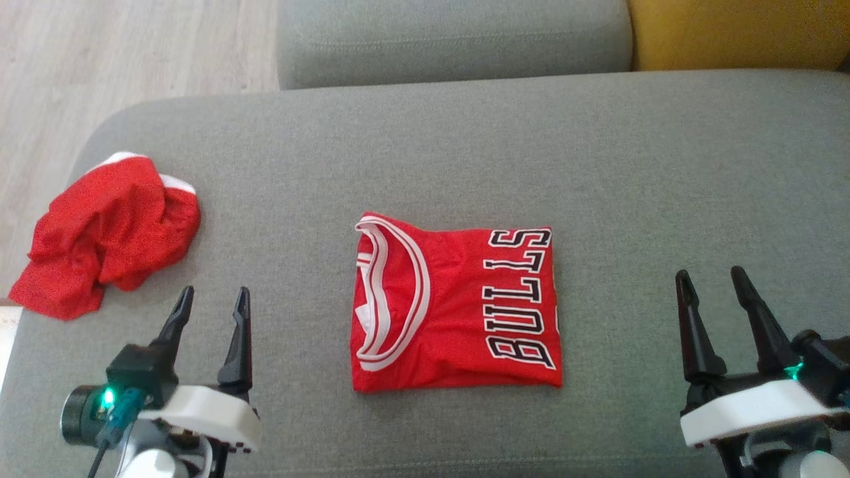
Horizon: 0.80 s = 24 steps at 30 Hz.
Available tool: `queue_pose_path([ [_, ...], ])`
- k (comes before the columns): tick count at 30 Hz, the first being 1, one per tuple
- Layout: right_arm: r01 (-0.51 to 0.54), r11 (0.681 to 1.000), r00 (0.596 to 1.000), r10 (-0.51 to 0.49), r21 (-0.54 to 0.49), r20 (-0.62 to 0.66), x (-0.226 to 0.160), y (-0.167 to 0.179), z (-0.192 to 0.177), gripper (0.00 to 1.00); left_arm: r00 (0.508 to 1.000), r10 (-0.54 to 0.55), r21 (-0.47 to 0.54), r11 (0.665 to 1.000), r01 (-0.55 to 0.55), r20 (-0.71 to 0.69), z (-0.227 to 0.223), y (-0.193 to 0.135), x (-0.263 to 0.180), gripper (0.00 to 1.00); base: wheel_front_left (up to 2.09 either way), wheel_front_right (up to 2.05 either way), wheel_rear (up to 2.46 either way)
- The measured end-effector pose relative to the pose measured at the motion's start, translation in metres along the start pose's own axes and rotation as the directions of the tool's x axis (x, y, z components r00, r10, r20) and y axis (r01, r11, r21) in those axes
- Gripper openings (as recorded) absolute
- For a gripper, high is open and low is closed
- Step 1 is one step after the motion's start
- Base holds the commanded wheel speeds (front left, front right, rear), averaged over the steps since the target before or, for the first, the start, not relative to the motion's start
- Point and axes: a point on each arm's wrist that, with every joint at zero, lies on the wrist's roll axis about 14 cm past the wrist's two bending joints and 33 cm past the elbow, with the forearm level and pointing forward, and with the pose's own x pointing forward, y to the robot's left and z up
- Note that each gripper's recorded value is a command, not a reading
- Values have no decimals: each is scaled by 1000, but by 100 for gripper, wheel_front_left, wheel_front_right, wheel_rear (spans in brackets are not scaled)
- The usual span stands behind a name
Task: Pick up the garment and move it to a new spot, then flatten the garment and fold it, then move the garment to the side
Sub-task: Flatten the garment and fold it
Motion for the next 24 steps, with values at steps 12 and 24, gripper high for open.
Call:
queue_pose_path([
  [12, 19, 1000, 1000, -19, 8, 8, -8, -3, 3, 100, 1000, -9, 14, 1000, 9, 0, 4, -2, -7, 100, 0, 0, 0],
  [24, 20, 1000, 1000, -20, 10, -2, -8, -3, 1, 100, 1000, -1, 23, 1000, 1, -6, 3, 0, -7, 100, 0, 0, 0],
])
